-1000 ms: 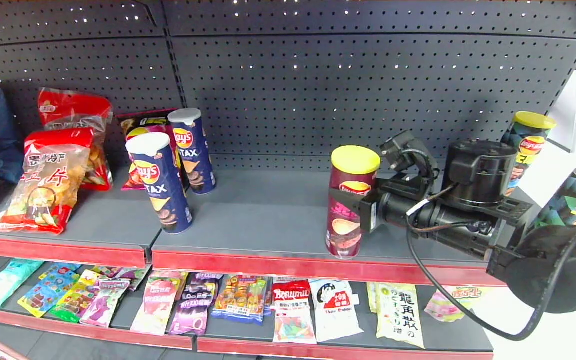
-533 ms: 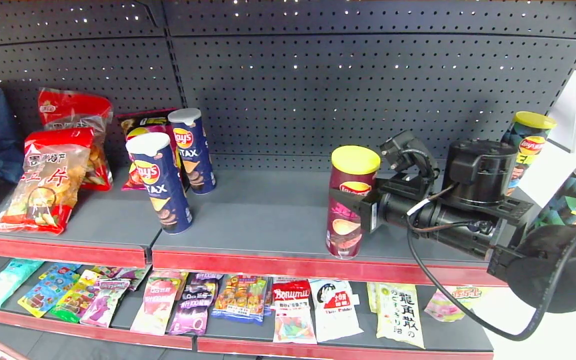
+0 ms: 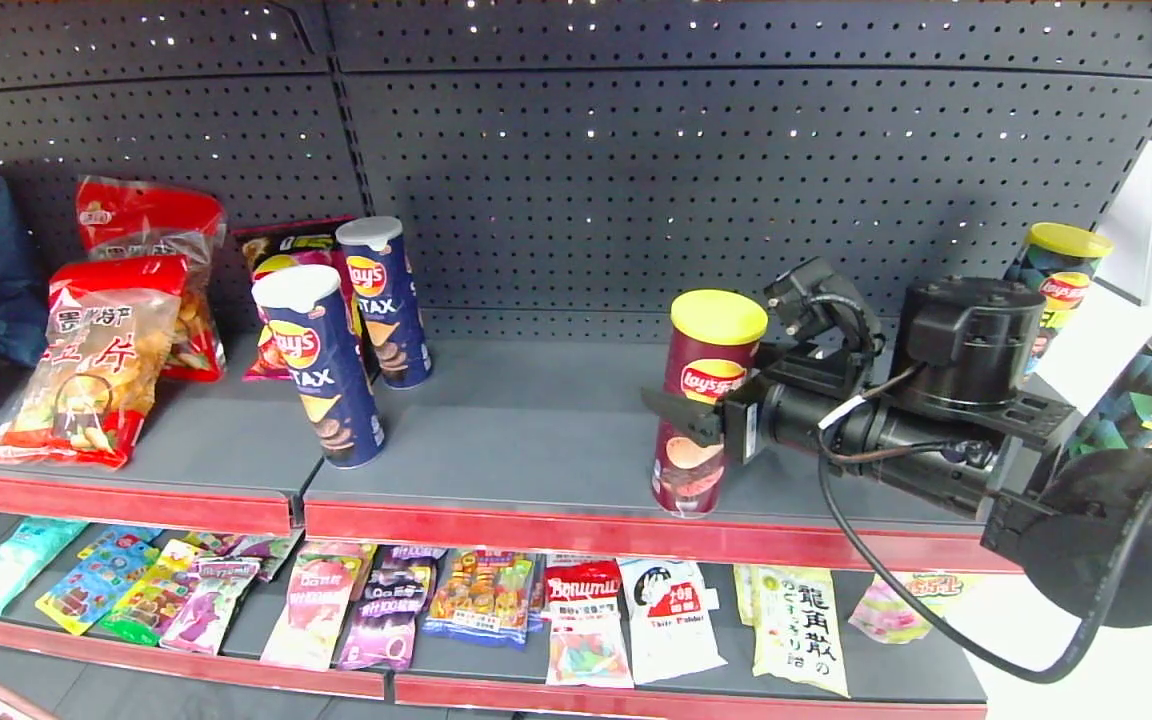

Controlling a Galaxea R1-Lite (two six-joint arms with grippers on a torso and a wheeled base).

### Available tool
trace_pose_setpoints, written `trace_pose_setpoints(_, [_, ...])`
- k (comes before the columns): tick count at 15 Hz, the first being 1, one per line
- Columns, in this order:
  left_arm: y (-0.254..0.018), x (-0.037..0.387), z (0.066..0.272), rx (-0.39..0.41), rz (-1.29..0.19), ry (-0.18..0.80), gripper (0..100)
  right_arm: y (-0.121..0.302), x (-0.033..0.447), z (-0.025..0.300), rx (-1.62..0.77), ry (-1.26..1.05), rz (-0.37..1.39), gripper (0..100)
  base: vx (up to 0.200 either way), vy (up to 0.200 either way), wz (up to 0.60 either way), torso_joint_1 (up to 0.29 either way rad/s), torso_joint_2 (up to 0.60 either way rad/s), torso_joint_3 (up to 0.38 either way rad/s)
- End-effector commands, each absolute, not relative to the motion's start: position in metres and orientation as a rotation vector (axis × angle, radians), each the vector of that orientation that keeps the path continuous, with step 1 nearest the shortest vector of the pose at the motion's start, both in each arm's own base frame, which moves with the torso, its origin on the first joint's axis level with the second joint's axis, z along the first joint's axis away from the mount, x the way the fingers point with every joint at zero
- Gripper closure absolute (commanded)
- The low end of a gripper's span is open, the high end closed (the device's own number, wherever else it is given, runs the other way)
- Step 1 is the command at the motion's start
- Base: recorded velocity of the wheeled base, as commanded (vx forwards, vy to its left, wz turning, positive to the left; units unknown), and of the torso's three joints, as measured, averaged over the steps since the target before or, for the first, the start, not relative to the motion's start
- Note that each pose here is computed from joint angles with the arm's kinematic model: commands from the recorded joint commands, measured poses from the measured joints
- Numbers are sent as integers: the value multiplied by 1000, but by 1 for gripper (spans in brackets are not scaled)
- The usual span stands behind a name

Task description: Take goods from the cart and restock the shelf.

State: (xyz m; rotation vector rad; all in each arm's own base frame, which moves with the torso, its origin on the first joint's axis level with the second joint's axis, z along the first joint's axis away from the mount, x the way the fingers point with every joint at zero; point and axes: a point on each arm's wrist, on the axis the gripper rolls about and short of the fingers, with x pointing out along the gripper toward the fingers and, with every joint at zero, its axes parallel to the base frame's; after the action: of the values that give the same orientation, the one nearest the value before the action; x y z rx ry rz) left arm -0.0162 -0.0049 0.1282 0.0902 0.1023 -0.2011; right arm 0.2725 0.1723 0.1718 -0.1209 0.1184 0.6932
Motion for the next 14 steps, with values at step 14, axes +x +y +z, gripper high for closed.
trace_pose_setpoints(14, [-5,-6,162,87,-228,102,100,15,73,149,-105,64,154,0,0,0,0,0,0,0])
